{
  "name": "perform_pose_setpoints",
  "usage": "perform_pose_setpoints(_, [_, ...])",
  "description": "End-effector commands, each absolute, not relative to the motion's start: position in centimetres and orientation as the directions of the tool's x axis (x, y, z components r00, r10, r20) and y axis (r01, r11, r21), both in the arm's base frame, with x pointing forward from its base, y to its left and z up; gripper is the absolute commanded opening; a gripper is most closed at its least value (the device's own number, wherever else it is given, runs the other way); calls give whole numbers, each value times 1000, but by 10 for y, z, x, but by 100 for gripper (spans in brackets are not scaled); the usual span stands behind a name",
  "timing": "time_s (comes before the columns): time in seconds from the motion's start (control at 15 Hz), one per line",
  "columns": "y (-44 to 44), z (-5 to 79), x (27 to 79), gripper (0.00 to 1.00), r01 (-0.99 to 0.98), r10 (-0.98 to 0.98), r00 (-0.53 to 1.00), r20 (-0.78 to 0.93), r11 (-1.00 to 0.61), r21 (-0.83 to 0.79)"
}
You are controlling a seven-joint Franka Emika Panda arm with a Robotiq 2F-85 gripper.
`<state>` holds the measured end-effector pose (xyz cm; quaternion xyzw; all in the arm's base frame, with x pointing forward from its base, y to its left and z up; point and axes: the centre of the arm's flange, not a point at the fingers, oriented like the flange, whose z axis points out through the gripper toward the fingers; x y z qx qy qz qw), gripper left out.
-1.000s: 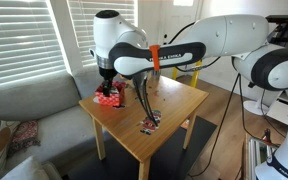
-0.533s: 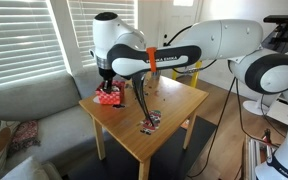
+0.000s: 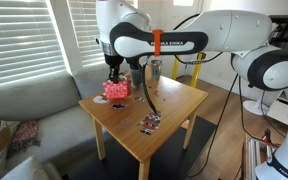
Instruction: Pick up the two white packets with a green lid from the red basket and put them on the table
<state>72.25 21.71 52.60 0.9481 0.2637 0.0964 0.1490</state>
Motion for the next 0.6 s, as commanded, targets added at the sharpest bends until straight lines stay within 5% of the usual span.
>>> perform_pose_setpoints(0.0, [217,533,729,5,477,519,853,48,-815,330])
perform_pose_setpoints(0.27, [242,503,730,6,502,531,847,-4,-798,333])
perform_pose_setpoints(0.33, [247,497,730,46,509,535,845,-15,-795,330])
perform_pose_setpoints(0.47, [252,491,730,54,521,541,841,-29,-792,319])
perform_pose_setpoints(0.53, [254,490,730,13,524,543,839,-32,-790,320])
